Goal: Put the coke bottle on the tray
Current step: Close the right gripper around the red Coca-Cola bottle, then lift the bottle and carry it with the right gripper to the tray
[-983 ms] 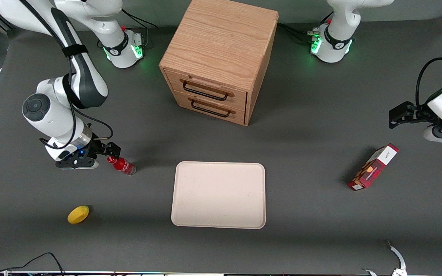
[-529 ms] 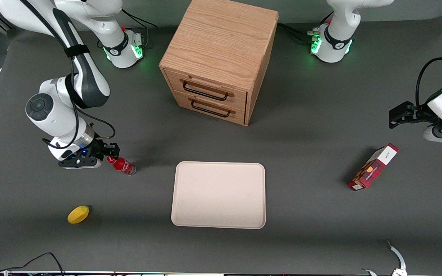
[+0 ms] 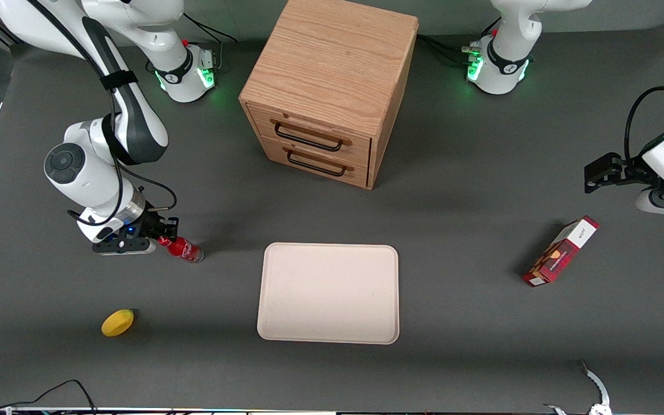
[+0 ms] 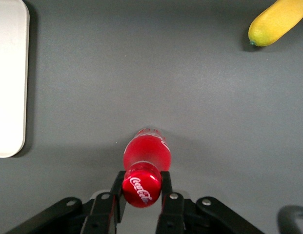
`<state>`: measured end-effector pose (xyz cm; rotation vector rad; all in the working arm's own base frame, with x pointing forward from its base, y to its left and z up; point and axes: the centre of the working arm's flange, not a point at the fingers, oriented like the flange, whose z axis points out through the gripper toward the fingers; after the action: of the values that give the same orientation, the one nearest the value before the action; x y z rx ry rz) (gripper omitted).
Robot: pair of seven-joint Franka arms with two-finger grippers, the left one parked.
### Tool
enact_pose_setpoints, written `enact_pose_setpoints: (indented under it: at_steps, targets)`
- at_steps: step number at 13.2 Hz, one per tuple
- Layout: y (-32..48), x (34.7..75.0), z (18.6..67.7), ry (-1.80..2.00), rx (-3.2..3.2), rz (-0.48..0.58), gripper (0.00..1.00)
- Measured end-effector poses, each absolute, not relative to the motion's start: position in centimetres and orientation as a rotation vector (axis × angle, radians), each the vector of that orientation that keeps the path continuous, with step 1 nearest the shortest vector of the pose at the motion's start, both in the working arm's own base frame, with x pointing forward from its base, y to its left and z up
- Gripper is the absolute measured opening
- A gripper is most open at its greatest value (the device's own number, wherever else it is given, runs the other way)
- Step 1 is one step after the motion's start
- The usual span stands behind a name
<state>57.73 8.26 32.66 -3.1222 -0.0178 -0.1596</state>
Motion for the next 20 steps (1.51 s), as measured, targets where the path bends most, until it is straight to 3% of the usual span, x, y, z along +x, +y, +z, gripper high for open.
enact_pose_setpoints:
  at_steps: [6, 8, 13, 15, 20]
  targets:
    - [9.5, 58.4, 34.2, -0.048, -3.114, -0.182, 0.31]
    - [9.6, 60.2, 38.2, -0.042, -3.123, -0.155, 0.31]
    - [10.8, 63.9, 53.3, -0.051, -3.130, -0.094, 0.31]
    - [11.2, 65.1, 56.5, -0.058, -3.121, -0.073, 0.31]
    - [16.1, 68.6, 56.0, -0.145, -3.079, -0.126, 0.31]
